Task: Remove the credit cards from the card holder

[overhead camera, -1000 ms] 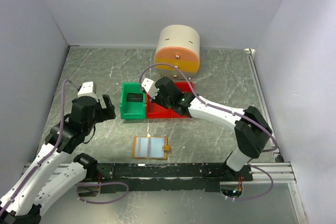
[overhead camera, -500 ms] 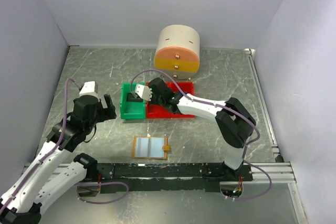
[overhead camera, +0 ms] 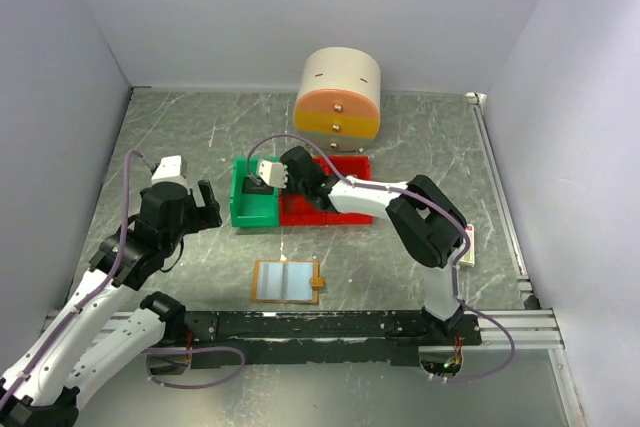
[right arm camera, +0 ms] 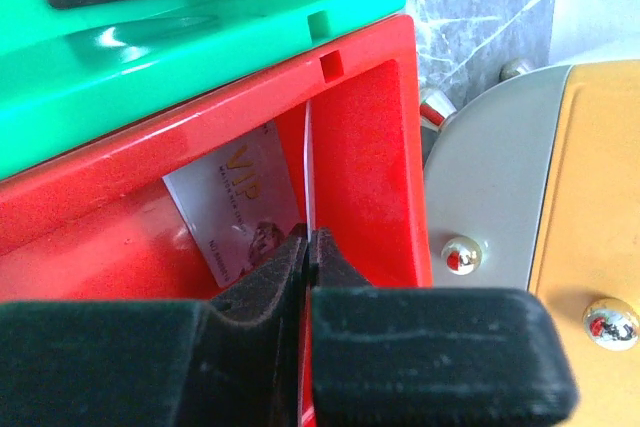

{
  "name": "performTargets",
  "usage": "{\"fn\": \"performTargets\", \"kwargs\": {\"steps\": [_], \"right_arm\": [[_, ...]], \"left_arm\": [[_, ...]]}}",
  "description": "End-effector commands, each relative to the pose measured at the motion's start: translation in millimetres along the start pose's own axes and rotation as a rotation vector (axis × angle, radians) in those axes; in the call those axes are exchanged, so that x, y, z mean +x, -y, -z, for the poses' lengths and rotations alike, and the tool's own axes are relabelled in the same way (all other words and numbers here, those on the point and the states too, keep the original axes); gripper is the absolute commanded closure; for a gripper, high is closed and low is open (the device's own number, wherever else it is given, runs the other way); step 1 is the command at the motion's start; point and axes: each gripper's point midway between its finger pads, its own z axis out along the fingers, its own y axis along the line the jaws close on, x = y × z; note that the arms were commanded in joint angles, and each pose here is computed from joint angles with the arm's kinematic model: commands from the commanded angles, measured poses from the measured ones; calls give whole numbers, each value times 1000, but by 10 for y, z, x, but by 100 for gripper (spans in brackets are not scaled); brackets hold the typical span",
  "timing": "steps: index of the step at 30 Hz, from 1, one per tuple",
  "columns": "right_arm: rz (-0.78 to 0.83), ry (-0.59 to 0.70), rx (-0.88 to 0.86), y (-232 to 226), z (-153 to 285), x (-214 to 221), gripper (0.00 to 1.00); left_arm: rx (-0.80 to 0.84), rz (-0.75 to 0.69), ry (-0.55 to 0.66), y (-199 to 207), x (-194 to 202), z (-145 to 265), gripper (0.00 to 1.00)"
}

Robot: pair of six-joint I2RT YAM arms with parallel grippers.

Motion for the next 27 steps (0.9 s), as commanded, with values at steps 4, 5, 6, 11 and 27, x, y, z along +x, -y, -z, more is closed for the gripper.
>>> {"fn": "performTargets", "kwargs": {"steps": [4, 5, 6, 11, 27], "right_arm": [[25, -2, 14, -32, -127, 95, 94], [29, -2, 9, -55, -129, 106, 93], [29, -4, 6, -72, -132, 126, 92], [33, -9, -24, -176, -104, 194, 85], [-5, 20, -57, -185, 3, 154, 55]], "left_arm": [[4, -5, 21, 6, -45, -19, 0], [5, -6, 19, 10, -46, -20, 0], [5, -8, 17, 14, -42, -26, 0], [13, -18, 7, 35, -28, -44, 0], [22, -21, 1, 54, -13, -55, 0]]}}
